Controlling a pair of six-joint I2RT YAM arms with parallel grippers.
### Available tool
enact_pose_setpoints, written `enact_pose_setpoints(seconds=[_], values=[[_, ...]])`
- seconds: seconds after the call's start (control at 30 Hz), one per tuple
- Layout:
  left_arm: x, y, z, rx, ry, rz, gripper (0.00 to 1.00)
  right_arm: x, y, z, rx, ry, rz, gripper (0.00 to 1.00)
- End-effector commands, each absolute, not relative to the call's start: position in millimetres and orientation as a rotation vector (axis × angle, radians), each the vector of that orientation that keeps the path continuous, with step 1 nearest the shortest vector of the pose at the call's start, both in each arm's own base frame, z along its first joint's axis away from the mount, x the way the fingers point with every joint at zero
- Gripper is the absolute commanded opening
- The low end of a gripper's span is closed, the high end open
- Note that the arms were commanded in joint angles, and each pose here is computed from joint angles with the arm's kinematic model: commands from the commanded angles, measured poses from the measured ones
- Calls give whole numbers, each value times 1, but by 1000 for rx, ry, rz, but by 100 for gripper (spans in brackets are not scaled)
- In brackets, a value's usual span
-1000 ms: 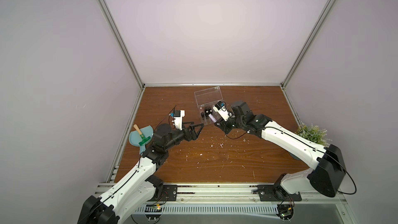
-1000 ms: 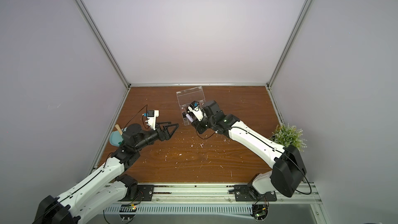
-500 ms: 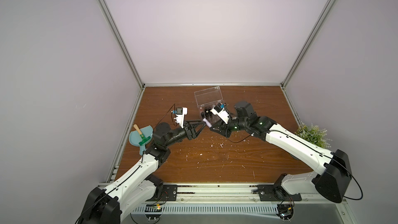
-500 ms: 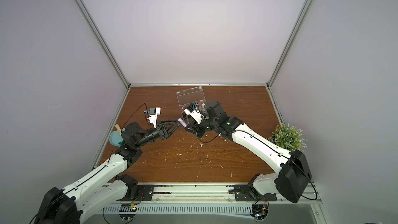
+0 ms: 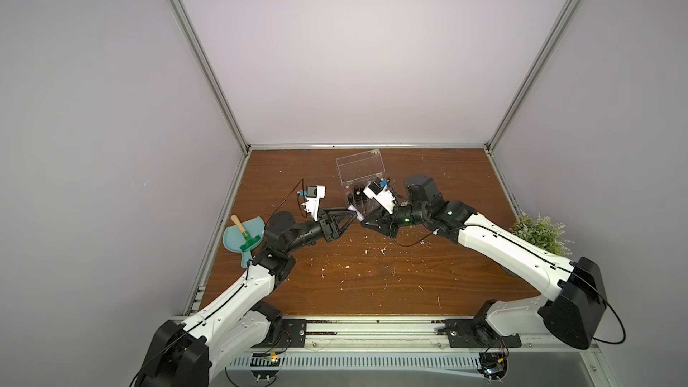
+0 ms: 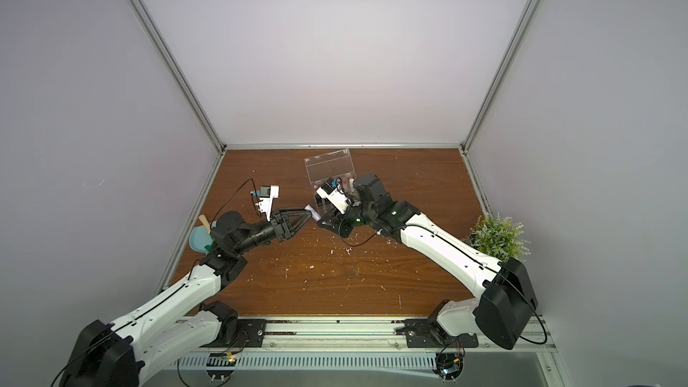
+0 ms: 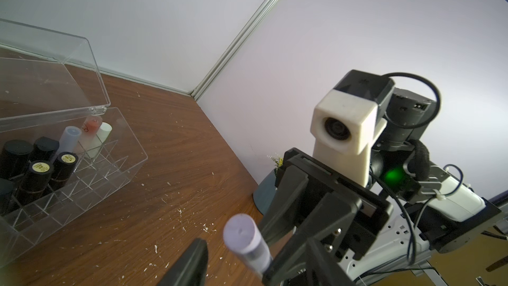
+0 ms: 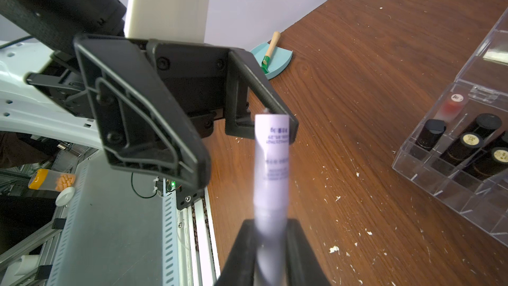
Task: Arrange the lipsticks in the organizer
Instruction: Pick up the lipstick at the center of the board.
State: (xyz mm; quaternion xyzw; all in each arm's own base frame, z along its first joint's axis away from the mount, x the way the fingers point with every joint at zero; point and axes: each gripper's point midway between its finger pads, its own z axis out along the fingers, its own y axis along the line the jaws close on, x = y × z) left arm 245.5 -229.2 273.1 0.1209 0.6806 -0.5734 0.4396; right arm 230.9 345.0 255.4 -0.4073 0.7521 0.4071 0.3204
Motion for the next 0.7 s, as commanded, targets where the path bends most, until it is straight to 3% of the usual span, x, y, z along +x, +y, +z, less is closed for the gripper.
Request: enact_pose_setpoints(seconds=[0.0, 0.33, 0.4, 0.5, 0.6, 0.67], values=[[243, -228, 284, 326, 1644, -1431, 54, 226, 349, 259, -1085, 1946, 1113, 16], [243, -230, 283, 331, 1642, -1451, 39, 224, 352, 257, -1099, 1949, 1122, 16], [243, -230, 282, 334, 1646, -1455, 40, 224, 352, 257, -1100, 1950, 1123, 16], [244, -231, 278, 335, 1656, -1459, 55, 223, 352, 260, -1101, 1943, 1122, 16], [243, -231, 279, 336, 1654, -1459, 54, 223, 352, 259, -1102, 1945, 1119, 16], [243, -231, 280, 337, 1650, -1456, 49, 224, 352, 258, -1103, 1949, 1113, 16]])
